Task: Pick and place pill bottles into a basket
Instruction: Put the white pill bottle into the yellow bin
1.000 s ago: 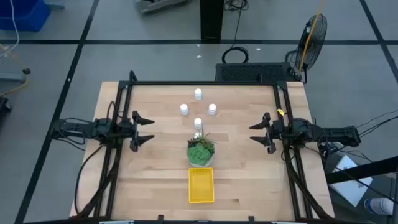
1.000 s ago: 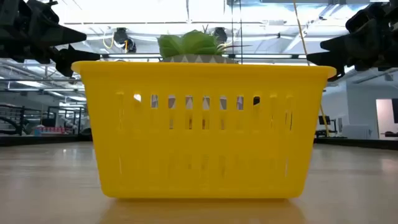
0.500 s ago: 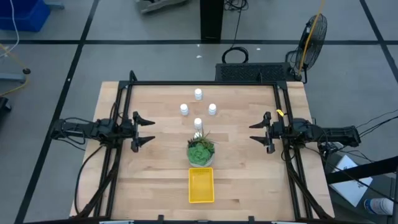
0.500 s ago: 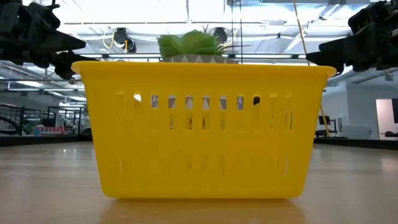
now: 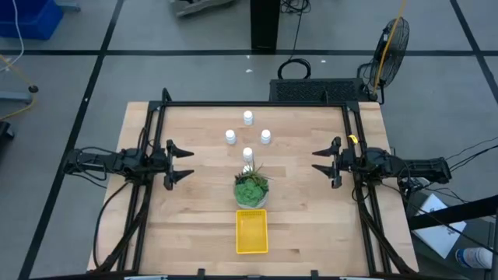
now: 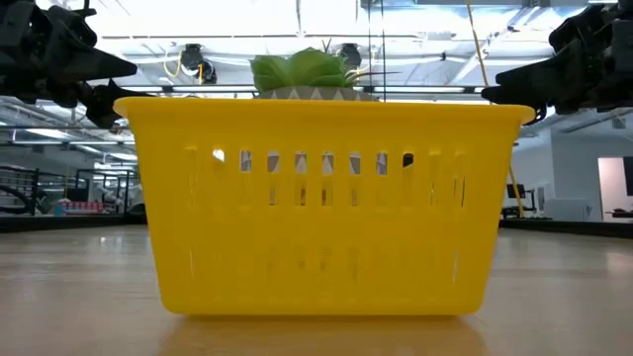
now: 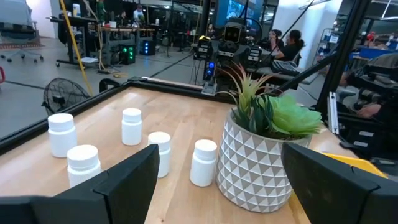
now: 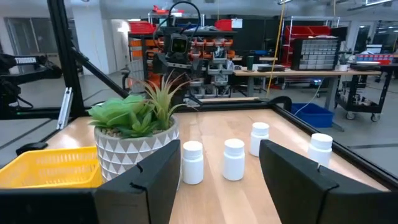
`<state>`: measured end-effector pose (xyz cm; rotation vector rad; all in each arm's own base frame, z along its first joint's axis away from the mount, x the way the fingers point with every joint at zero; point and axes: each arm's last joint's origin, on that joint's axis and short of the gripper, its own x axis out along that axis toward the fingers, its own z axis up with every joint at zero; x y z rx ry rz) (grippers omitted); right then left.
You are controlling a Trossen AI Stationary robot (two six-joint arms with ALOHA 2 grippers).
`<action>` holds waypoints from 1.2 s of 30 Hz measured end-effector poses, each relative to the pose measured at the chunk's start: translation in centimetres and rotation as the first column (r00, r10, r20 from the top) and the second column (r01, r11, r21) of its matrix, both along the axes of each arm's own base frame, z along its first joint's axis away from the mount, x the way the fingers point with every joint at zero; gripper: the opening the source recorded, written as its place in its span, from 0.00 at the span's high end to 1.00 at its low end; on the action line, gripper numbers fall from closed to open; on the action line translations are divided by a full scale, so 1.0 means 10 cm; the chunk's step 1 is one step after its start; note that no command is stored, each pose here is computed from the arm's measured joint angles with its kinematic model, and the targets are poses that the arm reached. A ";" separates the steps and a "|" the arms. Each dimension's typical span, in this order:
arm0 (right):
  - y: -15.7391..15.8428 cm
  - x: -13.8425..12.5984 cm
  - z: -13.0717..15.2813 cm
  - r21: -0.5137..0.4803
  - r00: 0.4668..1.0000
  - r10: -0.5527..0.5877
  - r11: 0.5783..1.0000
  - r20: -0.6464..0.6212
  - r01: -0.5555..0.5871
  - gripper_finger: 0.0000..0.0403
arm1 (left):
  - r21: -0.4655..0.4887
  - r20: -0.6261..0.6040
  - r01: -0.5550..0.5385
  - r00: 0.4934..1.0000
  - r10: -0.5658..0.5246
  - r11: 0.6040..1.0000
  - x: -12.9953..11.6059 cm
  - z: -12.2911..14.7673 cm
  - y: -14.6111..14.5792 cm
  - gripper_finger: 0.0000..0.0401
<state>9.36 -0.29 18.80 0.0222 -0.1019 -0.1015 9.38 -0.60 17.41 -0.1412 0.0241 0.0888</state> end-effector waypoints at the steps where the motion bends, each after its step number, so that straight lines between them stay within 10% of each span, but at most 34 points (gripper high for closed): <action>1: 0.00 0.00 0.00 -0.001 1.000 0.000 1.000 0.000 0.000 0.48 | 0.006 0.000 0.000 1.000 0.000 1.000 0.00 0.00 0.00 0.15; 23: 0.00 0.00 0.03 0.049 0.999 0.001 0.999 0.040 -0.002 0.46 | -0.007 -0.008 0.033 0.999 -0.033 0.999 0.00 -0.01 -0.01 0.15; 36: -0.05 0.11 0.38 -0.043 0.999 -0.033 0.998 0.026 0.034 0.19 | -0.001 0.021 0.033 0.999 -0.033 0.999 0.00 0.02 -0.01 0.15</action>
